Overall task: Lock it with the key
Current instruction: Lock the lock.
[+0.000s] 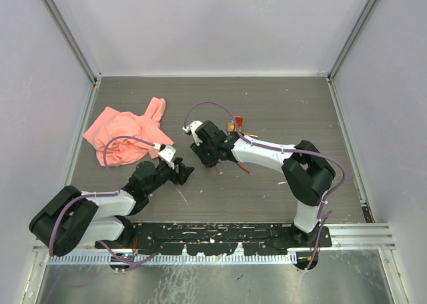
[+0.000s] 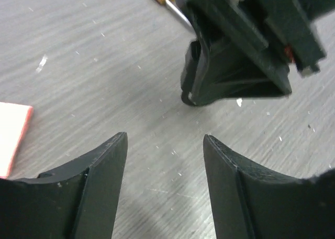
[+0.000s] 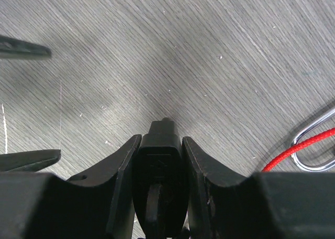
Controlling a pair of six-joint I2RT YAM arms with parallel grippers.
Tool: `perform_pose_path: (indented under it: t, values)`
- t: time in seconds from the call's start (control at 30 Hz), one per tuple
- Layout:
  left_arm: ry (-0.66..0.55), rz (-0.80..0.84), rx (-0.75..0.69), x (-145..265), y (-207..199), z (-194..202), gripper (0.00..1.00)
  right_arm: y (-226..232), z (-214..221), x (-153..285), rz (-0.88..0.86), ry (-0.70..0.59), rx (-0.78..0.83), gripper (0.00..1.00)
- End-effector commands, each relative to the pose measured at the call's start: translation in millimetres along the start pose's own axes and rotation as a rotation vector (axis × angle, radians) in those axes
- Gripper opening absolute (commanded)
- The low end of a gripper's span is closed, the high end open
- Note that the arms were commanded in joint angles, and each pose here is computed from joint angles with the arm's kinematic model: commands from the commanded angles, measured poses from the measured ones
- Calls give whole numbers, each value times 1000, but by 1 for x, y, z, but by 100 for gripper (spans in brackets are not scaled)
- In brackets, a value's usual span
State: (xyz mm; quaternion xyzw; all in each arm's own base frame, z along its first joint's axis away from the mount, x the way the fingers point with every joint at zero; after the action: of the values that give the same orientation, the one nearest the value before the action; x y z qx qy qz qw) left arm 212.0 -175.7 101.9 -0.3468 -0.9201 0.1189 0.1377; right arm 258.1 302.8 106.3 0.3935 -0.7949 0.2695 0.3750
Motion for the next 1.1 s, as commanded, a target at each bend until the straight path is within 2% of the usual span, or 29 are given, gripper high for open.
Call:
perform_pose_path:
  t: [0.0,0.1,0.2,0.33,0.5,0.73,1.07]
  values:
    - [11,165,19,-8,-15,1,68,14,72,-16,-98,290,-17,1]
    - [-28,153,-15,-14,-18,9,83,16,72,-15,-110,290,-23,1]
    - [-42,130,-46,-29,-21,16,86,16,72,-17,-118,292,-29,1]
    - [-88,58,-92,-46,-18,21,84,17,74,-17,-128,295,-32,1]
    - [-144,-19,-82,-64,-18,11,80,19,77,-17,-145,298,-38,1]
    - [-121,-38,-20,-78,-16,21,73,20,81,-18,-161,304,-50,1]
    - [-156,24,9,-81,-28,6,71,23,82,-18,-179,308,-62,1]
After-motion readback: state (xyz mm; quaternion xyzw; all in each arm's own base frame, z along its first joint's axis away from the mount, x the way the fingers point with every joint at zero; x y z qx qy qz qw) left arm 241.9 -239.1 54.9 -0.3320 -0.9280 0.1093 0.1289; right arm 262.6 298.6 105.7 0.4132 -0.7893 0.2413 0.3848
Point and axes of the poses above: each gripper's point midway between its finger pads, its own x axis back along the fingers, its own y axis along the line the jaws close on, z = x × y, the point moved 6 cm from there along x, back along the fingers, and after that the axes turned 12 degrees about x, right-handed, at the moved point
